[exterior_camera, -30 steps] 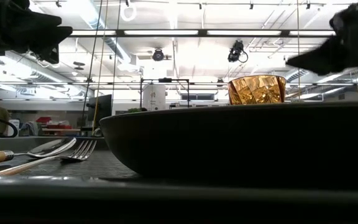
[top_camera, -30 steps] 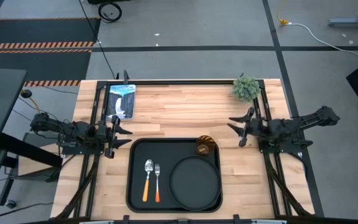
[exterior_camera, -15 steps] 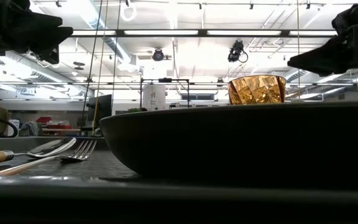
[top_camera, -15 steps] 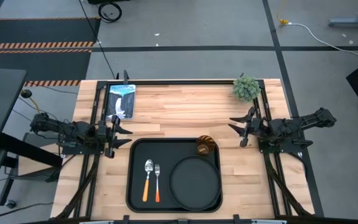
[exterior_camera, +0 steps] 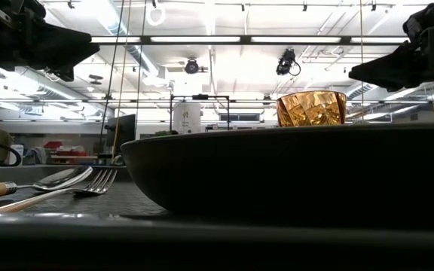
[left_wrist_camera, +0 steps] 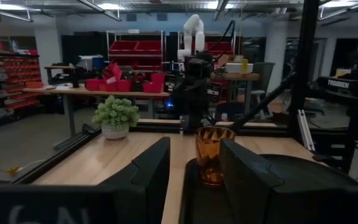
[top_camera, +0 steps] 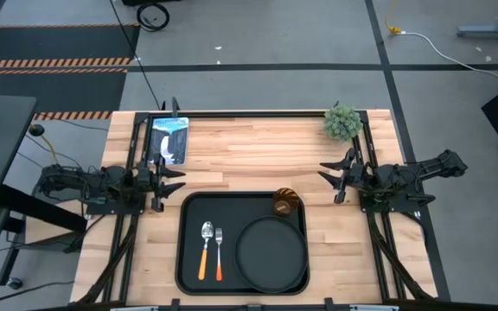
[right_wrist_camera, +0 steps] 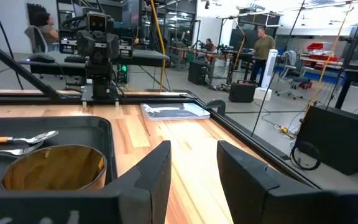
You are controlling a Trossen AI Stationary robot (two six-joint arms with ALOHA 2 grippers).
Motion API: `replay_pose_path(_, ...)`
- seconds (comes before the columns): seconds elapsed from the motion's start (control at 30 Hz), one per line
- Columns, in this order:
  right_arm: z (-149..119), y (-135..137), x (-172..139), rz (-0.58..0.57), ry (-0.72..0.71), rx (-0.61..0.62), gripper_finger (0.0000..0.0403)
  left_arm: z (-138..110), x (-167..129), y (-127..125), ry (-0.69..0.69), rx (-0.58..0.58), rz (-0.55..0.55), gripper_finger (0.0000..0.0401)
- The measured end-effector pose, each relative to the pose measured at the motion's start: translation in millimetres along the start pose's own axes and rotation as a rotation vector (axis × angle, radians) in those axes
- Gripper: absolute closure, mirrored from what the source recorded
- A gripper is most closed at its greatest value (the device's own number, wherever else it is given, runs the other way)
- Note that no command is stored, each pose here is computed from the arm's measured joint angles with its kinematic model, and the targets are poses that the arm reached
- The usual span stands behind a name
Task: Pick and place plate/cup/fork/spoon on tray
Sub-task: Return to Home Position
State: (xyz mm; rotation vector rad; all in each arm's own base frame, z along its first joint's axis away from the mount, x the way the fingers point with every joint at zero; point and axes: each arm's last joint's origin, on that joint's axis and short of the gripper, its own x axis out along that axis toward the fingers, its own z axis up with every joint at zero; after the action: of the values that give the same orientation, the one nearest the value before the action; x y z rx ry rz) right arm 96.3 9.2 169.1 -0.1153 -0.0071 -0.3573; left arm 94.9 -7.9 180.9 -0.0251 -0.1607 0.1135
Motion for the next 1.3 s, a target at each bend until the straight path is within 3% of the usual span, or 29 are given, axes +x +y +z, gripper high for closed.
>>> replay_pose_path(0.53,0.0,0.0,0.0,0.000,0.000,0.000,0.0266,0.0,-1.9,-7.8,0.003,-0.014,-0.084,0.0253)
replay_pose_path(1.3,0.0,0.1,0.0,0.003,0.000,0.000,0.0266,-0.4,-1.9,-8.9,0.008,-0.014,-0.094,0.0253)
